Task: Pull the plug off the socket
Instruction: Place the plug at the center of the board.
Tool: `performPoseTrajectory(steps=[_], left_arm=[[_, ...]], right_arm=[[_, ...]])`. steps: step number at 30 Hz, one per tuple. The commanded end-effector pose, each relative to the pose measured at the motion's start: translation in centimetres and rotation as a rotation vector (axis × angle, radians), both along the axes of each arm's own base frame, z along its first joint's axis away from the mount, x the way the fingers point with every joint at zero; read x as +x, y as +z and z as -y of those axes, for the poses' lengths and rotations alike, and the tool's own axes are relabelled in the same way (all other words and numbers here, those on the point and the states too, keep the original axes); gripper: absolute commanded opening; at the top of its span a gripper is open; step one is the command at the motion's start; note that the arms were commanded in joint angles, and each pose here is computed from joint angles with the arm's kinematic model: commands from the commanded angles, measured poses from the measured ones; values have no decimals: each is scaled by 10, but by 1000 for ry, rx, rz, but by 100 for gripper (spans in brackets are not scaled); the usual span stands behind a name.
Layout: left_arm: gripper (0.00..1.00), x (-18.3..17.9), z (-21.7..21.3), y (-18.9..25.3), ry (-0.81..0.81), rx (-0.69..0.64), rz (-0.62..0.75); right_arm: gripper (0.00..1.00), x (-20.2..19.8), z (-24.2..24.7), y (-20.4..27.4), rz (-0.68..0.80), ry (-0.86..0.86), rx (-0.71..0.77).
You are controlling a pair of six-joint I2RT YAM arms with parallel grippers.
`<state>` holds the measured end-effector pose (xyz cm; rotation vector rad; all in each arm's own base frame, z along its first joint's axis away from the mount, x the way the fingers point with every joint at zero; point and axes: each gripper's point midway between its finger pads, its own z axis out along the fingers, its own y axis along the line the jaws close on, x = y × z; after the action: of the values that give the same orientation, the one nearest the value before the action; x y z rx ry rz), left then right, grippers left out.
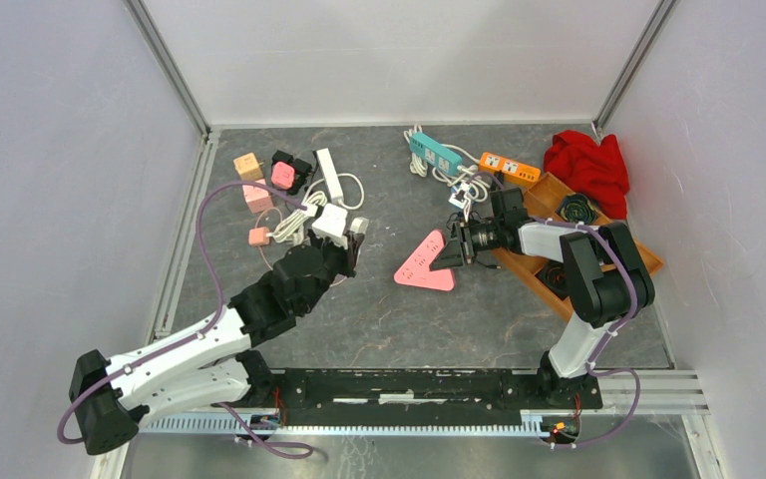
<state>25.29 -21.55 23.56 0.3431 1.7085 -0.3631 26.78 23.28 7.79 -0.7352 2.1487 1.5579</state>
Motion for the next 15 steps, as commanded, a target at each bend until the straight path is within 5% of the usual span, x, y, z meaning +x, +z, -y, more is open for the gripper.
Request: performPoseTrajectory(steps=[1,15], left_arm=[[2,10,-17,10,57,43,24],[2,40,-52,-32,223,135,-133]], right_arm=[[0,10,-4,25,92,29,57],[0,10,-3,27,94,27,62]])
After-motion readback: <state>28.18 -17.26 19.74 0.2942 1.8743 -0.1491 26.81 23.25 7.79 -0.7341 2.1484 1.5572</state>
